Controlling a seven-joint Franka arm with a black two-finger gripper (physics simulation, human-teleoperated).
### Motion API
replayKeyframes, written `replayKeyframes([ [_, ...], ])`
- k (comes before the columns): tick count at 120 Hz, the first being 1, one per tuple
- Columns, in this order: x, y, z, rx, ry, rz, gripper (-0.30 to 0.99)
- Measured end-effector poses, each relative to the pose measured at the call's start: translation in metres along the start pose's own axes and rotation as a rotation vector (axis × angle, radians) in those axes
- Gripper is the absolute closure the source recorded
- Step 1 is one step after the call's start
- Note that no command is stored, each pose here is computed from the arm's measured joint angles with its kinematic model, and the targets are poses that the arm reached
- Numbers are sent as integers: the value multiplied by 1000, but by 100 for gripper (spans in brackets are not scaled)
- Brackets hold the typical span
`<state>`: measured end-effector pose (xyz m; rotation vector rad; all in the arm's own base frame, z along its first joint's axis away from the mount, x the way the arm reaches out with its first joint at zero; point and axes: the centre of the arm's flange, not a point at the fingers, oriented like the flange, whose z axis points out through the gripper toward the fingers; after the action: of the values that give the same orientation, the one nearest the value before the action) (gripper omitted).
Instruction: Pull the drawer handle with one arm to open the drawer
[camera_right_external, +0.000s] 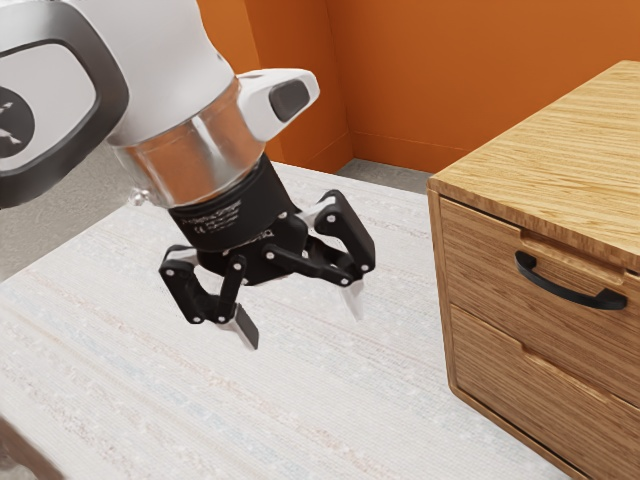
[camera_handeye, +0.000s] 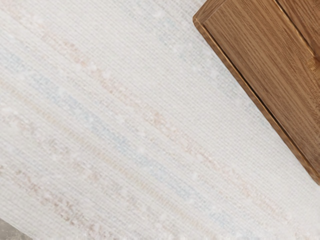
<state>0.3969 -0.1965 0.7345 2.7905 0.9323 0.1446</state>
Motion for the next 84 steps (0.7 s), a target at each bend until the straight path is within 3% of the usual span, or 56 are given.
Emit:
replayKeyframes([
  [16,-7,18,7,-41,-26,-8,0],
  [32,14,33,20,-75,-67,-32,0],
  [66,-2,59,6,-155,-20,-22,0],
  [84,10,73,-2,-209,-25,-19,0],
])
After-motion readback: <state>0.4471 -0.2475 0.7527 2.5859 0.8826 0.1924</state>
